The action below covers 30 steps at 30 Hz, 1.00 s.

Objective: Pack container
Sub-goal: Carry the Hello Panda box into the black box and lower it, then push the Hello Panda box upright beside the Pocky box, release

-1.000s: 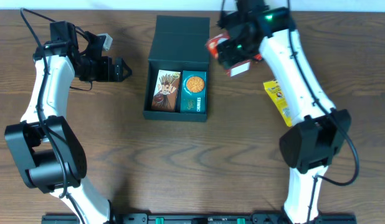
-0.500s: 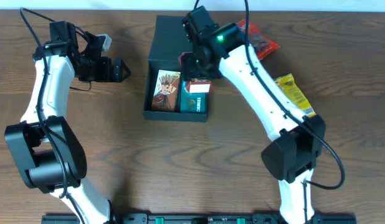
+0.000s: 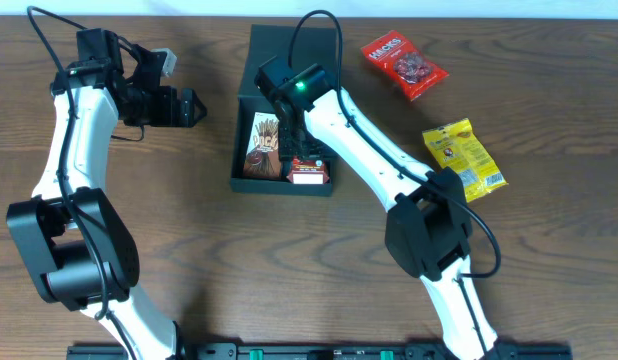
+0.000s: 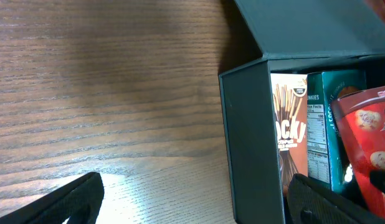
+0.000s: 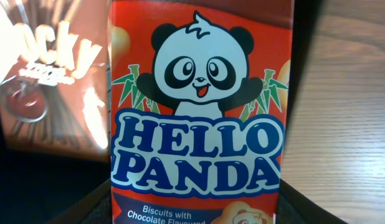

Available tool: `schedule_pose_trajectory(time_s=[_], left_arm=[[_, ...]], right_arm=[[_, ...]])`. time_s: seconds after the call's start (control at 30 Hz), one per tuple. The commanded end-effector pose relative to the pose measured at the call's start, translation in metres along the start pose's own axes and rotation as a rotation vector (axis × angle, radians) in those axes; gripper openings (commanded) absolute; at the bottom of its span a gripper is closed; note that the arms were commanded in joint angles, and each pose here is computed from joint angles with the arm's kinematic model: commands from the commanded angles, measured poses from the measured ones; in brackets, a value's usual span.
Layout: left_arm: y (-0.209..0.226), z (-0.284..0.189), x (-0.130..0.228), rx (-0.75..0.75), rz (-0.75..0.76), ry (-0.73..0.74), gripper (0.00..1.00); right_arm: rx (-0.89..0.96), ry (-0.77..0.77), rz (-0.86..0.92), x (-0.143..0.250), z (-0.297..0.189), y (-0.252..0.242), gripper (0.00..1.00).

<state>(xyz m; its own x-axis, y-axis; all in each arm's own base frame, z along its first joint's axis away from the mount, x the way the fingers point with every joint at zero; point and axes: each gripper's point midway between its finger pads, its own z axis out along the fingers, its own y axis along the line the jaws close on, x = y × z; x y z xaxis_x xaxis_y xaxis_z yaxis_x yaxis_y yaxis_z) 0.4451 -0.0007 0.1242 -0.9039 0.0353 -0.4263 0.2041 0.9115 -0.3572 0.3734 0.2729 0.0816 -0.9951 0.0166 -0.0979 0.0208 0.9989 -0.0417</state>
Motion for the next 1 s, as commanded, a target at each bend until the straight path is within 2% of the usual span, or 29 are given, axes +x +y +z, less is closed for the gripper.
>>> schedule_pose_trajectory(time_s=[0.0, 0.07, 0.17, 0.43, 0.53, 0.67, 0.7, 0.77, 0.9, 0.97], left_arm=[[-0.003, -0.015, -0.013, -0.018, 0.039, -0.044, 0.95], [-0.003, -0.015, -0.013, -0.018, 0.039, -0.044, 0.95], [-0.003, -0.015, -0.013, -0.017, 0.039, -0.044, 0.95], [-0.003, -0.015, -0.013, -0.017, 0.018, -0.044, 0.95], [-0.003, -0.015, -0.013, -0.017, 0.011, -0.044, 0.96], [-0.003, -0.015, -0.013, -0.017, 0.012, -0.044, 0.96], [-0.003, -0.015, -0.013, -0.017, 0.011, -0.044, 0.95], [-0.003, -0.015, -0.013, -0.017, 0.011, -0.044, 0.95], [-0.003, -0.015, -0.013, -0.017, 0.008, -0.044, 0.95], [-0.003, -0.015, -0.013, -0.017, 0.008, -0.044, 0.96]], right_arm=[[0.084, -0.029, 0.045, -0.005, 0.005, -0.015, 0.61], [0.082, -0.031, 0.046, -0.005, 0.005, -0.015, 0.72], [0.082, -0.031, 0.044, -0.005, 0.005, -0.015, 0.99], [0.071, -0.054, 0.02, -0.014, -0.005, -0.022, 0.97], [0.058, -0.074, -0.03, -0.015, -0.022, -0.026, 0.87], [0.025, -0.123, -0.075, -0.017, -0.052, -0.029, 0.64], [0.015, -0.139, -0.079, -0.018, -0.059, -0.03, 0.63], [-0.008, -0.18, -0.089, -0.021, -0.075, -0.03, 0.67], [-0.037, -0.232, -0.13, -0.026, -0.093, -0.029, 0.91], [-0.034, -0.228, -0.144, -0.025, -0.093, -0.03, 0.94]])
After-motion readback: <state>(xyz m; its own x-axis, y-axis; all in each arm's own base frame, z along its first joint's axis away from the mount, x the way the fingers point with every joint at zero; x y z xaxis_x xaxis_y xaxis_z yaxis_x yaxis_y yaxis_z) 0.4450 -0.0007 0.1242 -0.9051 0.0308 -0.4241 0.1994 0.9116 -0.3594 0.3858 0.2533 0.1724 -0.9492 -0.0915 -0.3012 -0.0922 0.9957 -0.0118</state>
